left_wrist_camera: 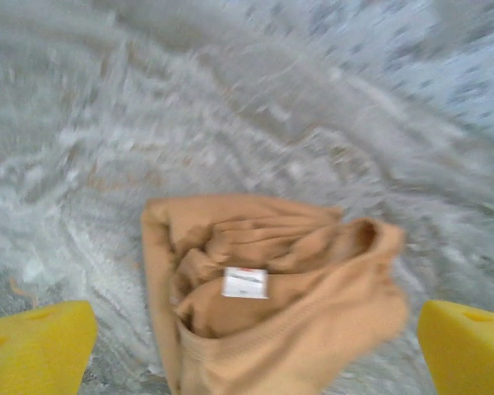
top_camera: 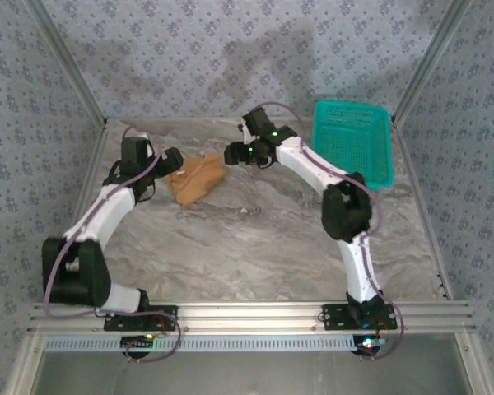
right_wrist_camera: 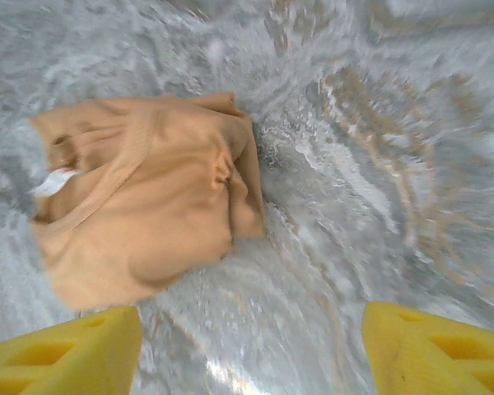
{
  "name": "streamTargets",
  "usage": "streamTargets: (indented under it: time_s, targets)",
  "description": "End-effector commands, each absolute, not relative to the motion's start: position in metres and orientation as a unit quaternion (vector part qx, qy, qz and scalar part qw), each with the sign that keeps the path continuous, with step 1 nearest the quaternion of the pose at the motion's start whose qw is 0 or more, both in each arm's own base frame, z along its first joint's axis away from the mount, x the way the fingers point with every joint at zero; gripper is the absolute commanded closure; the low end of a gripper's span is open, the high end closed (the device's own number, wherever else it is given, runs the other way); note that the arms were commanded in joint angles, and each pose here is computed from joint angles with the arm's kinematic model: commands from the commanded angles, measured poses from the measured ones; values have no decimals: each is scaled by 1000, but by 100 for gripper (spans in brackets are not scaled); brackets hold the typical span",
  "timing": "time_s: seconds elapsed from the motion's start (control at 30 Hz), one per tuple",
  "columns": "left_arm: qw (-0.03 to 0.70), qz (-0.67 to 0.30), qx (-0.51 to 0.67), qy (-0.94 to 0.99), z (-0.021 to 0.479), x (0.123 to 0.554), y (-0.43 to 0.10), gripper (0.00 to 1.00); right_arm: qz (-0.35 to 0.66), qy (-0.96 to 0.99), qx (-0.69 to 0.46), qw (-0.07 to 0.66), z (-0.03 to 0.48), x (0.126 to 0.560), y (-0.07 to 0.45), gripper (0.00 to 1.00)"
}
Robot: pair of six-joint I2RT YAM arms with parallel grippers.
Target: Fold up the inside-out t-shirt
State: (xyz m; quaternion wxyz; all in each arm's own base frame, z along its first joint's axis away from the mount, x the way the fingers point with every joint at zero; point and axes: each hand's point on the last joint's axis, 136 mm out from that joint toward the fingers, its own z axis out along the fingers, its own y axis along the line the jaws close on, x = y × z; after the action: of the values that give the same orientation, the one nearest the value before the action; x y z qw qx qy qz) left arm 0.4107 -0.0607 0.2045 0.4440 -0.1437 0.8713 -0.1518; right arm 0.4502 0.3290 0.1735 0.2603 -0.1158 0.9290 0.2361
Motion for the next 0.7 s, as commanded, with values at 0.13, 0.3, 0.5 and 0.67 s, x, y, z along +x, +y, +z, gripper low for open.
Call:
streamTargets:
  time_s: [0.13, 0.3, 0.5, 0.67]
  targets:
    - [437, -204, -109, 869, 193, 376, -90, 0, 188, 920, -106, 327, 204, 425, 285, 27]
    - [408, -214, -77, 884, 172, 371, -111, 0, 148, 909, -74, 384, 218, 407, 248, 22]
    - [430, -156, -37, 888, 161, 360, -106, 0, 9, 867, 5, 498, 233, 366, 144, 2]
    - [493, 22, -48, 868, 150, 351, -44, 0, -119, 811, -12, 573, 207, 333, 70, 0]
